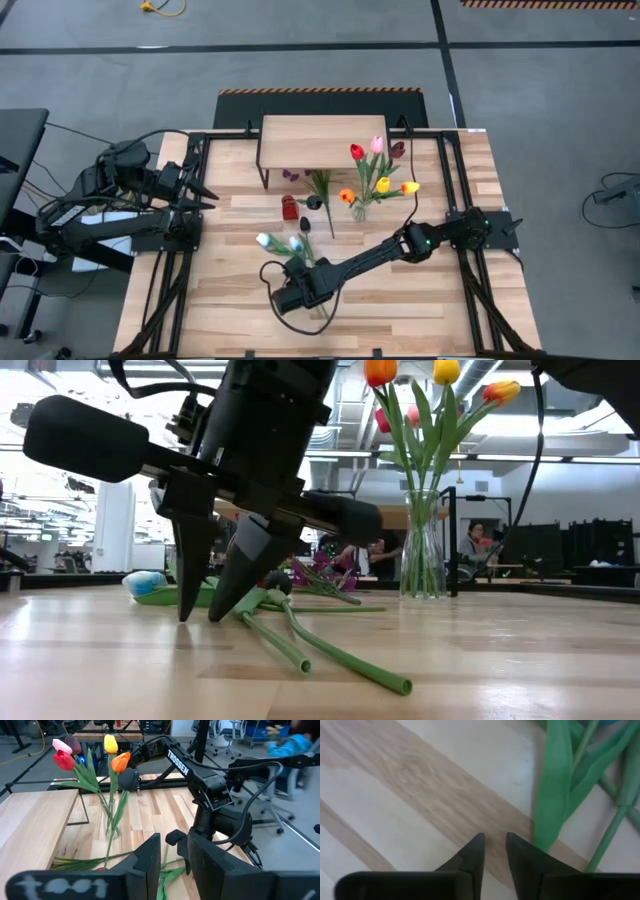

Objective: Pick and place flowers into a vace then onto a shelf
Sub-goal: Put the right white tulip into the red vase

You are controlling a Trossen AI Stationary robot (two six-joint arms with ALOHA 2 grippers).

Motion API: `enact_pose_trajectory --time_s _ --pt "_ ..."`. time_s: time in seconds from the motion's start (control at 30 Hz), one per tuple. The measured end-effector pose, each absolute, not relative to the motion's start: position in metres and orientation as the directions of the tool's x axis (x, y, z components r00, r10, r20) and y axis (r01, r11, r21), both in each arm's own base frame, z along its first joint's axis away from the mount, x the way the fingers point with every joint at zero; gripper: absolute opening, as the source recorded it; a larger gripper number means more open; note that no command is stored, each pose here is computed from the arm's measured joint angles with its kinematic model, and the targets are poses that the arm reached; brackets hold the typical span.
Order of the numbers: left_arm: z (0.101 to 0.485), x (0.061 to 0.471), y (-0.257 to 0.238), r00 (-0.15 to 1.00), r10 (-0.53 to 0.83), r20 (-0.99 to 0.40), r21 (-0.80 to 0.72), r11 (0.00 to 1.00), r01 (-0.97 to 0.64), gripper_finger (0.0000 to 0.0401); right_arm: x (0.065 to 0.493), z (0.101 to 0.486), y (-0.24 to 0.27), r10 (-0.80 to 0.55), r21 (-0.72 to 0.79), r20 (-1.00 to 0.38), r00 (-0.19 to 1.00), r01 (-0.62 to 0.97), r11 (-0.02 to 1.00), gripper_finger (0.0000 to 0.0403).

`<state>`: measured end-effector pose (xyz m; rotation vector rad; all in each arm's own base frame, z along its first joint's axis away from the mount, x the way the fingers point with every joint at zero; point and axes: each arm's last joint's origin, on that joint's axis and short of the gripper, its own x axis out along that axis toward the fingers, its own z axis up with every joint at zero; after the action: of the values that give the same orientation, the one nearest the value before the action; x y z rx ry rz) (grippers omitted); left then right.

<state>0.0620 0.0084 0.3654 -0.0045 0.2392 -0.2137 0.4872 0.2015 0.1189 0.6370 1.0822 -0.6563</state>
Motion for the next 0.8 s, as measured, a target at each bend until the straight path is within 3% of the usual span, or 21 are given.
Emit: enact_pose_trajectory --time_s 0.2,0.57,0.8 --pt "0.365 0.062 0.008 0.949 -0.211 -0.235 -0.03 0.977 0.21 0.0087 0.487 0.123 0.2 -0.171 0.167 -0.928 0.331 0.78 0.603 0.0008" --pt "0.365 0.062 0.008 0.949 -0.21 -0.236 -0.029 0.977 0.209 0.0087 0.485 0.137 0.202 -0.173 0.186 -0.922 0.346 0.788 0.588 0.0" --pt "0.365 0.062 0.008 0.949 -0.21 -0.236 -0.029 0.977 0.209 0.0087 0.482 0.141 0.208 -0.15 0.176 -0.927 0.343 0.754 0.633 0.0002"
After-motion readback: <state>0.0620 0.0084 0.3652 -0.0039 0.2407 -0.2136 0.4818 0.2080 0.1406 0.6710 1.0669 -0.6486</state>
